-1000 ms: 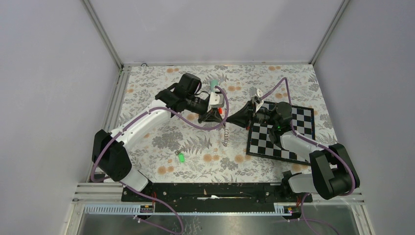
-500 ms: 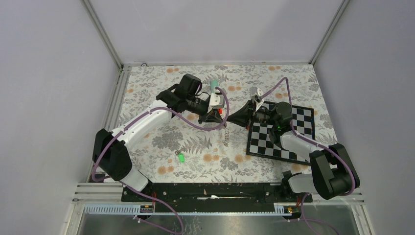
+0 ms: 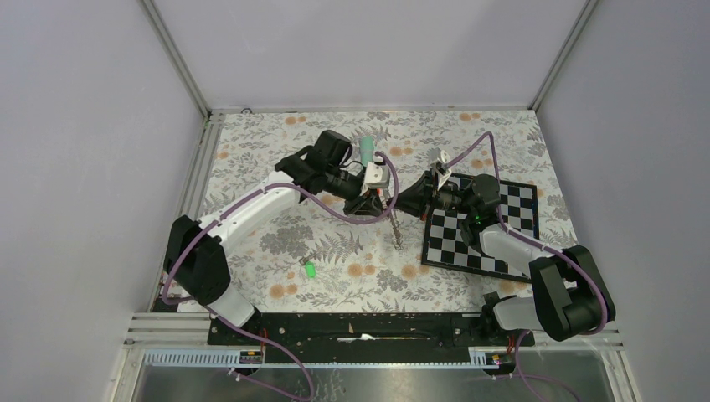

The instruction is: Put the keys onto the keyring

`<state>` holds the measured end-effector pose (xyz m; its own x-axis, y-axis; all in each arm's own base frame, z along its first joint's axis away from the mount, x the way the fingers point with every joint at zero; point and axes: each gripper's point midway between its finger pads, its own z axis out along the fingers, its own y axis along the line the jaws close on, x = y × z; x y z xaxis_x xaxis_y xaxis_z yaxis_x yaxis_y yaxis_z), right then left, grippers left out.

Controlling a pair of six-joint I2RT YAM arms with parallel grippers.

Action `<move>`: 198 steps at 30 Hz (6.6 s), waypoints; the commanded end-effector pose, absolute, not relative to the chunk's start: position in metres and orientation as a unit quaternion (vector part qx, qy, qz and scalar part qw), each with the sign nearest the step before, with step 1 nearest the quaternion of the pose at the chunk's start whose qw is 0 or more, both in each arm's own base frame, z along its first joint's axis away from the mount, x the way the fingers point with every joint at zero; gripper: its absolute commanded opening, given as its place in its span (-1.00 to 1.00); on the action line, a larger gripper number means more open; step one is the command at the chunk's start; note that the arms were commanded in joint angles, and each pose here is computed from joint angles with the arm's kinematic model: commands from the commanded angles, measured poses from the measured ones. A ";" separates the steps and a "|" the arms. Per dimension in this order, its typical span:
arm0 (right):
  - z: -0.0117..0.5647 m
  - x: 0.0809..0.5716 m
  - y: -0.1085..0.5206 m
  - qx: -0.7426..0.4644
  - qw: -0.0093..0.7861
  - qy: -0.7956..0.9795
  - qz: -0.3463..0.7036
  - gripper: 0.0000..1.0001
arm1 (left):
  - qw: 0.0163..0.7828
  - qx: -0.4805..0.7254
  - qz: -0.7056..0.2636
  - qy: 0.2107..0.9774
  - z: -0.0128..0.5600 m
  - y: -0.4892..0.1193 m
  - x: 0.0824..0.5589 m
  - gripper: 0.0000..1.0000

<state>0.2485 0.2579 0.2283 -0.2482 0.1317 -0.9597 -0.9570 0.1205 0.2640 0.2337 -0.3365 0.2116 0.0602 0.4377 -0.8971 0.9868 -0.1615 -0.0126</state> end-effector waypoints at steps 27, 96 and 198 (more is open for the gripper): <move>0.245 0.258 0.257 -0.388 0.535 0.535 0.526 -1.00 | 0.384 0.611 -0.442 0.532 0.257 -0.343 0.246 -0.35; 0.225 0.239 0.265 -0.457 0.512 0.505 0.523 -0.23 | 0.394 0.734 -0.164 0.529 0.252 -0.342 0.254 -1.00; 0.269 0.250 0.255 -0.383 0.537 0.508 0.554 -1.00 | 0.429 0.652 -0.412 0.469 0.283 -0.309 0.230 -0.01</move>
